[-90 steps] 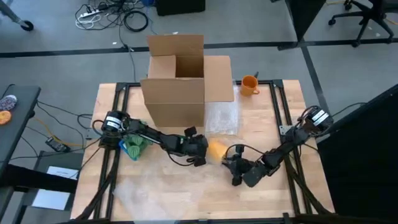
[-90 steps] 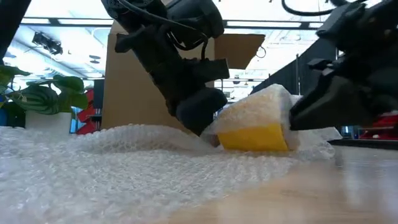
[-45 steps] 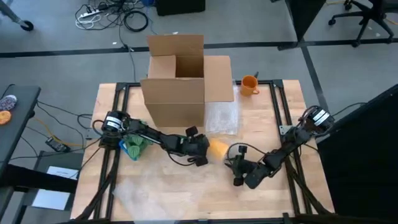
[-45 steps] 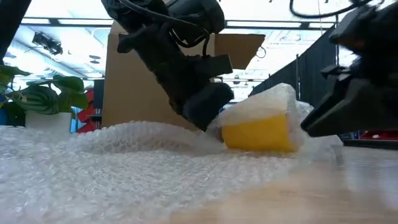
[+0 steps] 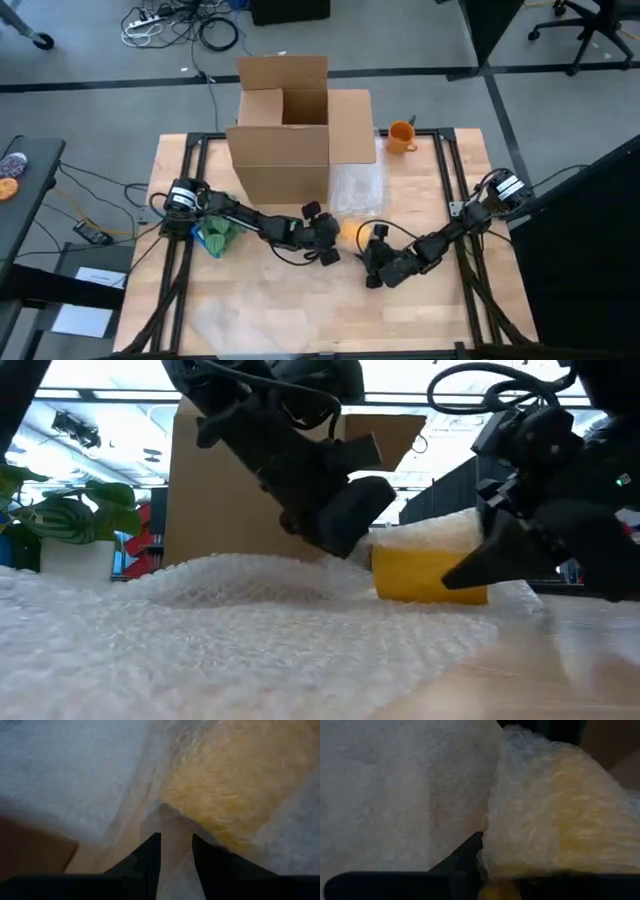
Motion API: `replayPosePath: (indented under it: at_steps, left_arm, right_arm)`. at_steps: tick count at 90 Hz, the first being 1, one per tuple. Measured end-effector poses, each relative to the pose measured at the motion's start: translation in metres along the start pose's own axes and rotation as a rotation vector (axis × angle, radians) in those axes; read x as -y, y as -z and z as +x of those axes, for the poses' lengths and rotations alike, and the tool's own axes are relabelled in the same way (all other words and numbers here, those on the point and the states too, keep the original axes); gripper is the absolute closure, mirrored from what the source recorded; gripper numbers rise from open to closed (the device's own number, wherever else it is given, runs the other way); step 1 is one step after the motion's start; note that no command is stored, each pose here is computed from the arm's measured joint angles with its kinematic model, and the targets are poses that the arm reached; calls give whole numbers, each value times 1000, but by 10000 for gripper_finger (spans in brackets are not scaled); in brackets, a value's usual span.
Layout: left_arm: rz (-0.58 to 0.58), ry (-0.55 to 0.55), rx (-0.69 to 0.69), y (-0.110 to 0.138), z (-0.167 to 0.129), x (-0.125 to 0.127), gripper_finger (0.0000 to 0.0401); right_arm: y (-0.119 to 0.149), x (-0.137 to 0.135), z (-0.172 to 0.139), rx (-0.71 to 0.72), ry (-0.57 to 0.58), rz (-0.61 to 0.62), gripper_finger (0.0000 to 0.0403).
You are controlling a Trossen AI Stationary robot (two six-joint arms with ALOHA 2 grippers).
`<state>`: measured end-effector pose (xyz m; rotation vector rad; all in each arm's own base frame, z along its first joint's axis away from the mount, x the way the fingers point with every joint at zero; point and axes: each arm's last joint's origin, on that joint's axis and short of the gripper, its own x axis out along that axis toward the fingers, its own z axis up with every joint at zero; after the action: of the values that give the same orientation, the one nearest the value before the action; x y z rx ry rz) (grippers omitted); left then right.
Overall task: Wrap mug
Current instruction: Wrap the yellow mug with the bubble wrap
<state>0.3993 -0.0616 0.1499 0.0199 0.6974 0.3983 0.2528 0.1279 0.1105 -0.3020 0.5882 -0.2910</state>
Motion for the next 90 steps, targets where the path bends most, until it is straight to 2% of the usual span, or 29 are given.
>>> replayPosePath:
  at_steps: [90]
  left_arm:
    - [-5, -11, 10, -1, 0, 0, 302]
  right_arm:
    - [0, 2, 2, -2, 11, 31, 328]
